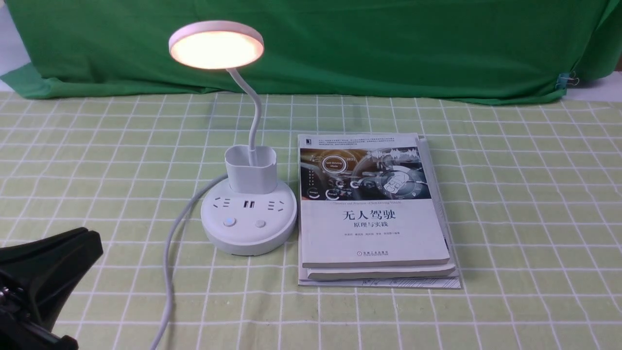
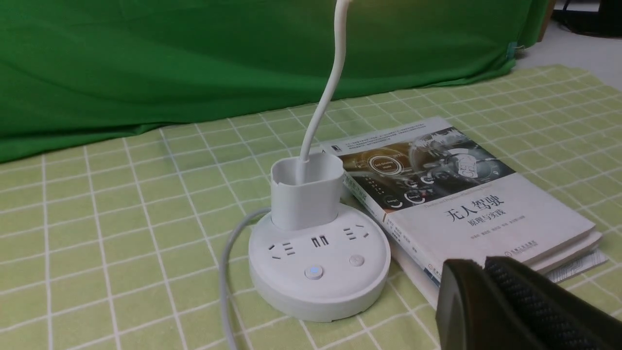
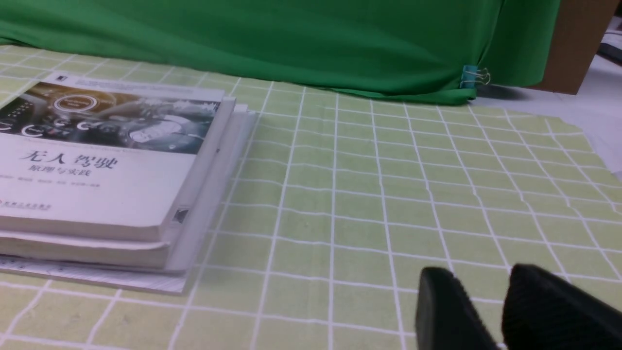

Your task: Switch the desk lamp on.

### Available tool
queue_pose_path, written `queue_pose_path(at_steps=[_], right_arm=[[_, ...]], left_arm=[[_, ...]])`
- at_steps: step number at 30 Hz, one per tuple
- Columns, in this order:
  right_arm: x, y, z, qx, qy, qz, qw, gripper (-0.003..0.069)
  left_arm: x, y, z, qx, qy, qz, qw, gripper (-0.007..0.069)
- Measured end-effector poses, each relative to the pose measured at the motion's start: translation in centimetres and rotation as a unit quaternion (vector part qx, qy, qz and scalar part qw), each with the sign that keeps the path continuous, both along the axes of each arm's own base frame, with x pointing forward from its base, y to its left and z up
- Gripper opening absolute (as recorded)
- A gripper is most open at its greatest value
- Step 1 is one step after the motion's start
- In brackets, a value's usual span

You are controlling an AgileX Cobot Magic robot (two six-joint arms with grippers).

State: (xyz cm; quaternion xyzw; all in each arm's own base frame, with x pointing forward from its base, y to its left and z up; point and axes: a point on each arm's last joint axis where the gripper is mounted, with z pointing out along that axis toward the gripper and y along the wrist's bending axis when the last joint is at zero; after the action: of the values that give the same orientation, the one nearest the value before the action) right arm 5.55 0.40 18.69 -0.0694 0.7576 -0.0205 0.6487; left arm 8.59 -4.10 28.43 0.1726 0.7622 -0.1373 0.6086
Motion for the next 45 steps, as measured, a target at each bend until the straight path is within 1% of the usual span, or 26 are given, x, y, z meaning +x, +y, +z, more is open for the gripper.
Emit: queue_pose_path(at_steps=[5,9,12,15,17,20,24,25,26,28,30,32,36,45], right_arm=[[0.0,0.0,0.0,0.000,0.000,0.000,1.000,0.0242],[0.0,0.0,0.0,0.000,0.000,0.000,1.000,0.0242],[0.0,0.0,0.0,0.000,0.000,0.000,1.000,0.0242],[0.0,0.0,0.0,0.000,0.000,0.000,1.000,0.0242],[0.0,0.0,0.0,0.000,0.000,0.000,1.000,0.0242],[0.0,0.0,0.0,0.000,0.000,0.000,1.000,0.0242],[0.0,0.0,0.0,0.000,0.000,0.000,1.000,0.0242],[0.0,0.0,0.0,0.000,0.000,0.000,1.000,0.0242],[0.0,0.0,0.0,0.000,0.000,0.000,1.000,0.0242],[0.0,0.0,0.0,0.000,0.000,0.000,1.000,0.0242],[0.0,0.0,0.0,0.000,-0.001,0.000,1.000,0.0242],[0.0,0.0,0.0,0.000,0.000,0.000,1.000,0.0242],[0.0,0.0,0.0,0.000,0.000,0.000,1.000,0.0242],[0.0,0.0,0.0,0.000,0.000,0.000,1.000,0.0242]], left_arm=[[0.0,0.0,0.0,0.002,0.000,0.000,1.000,0.0019],[0.0,0.1,0.0,0.031,-0.013,-0.003,0.999,0.0019],[0.0,0.1,-0.1,0.038,-0.016,-0.004,0.999,0.0019],[-0.1,0.3,-0.4,0.056,-0.037,0.001,0.998,0.0019],[-0.3,0.7,-0.8,0.058,-0.039,0.012,0.997,0.0019],[-1.3,2.1,-2.7,0.054,-0.043,0.071,0.995,0.0019],[-2.7,3.4,-5.8,0.028,-0.062,0.146,0.987,0.0019],[-2.8,3.4,-6.0,0.027,-0.063,0.150,0.986,0.0019],[-3.0,3.6,-6.9,0.023,-0.066,0.169,0.983,0.0019],[-3.0,3.9,-8.6,0.021,-0.053,0.195,0.979,0.0019],[-3.0,4.2,-9.3,0.024,-0.043,0.221,0.974,0.0019],[-3.0,4.4,-9.4,0.028,-0.042,0.235,0.971,0.0019],[-3.0,4.5,-9.4,0.030,-0.044,0.241,0.969,0.0019],[-3.0,4.4,-9.4,0.030,-0.044,0.229,0.972,0.0019]])
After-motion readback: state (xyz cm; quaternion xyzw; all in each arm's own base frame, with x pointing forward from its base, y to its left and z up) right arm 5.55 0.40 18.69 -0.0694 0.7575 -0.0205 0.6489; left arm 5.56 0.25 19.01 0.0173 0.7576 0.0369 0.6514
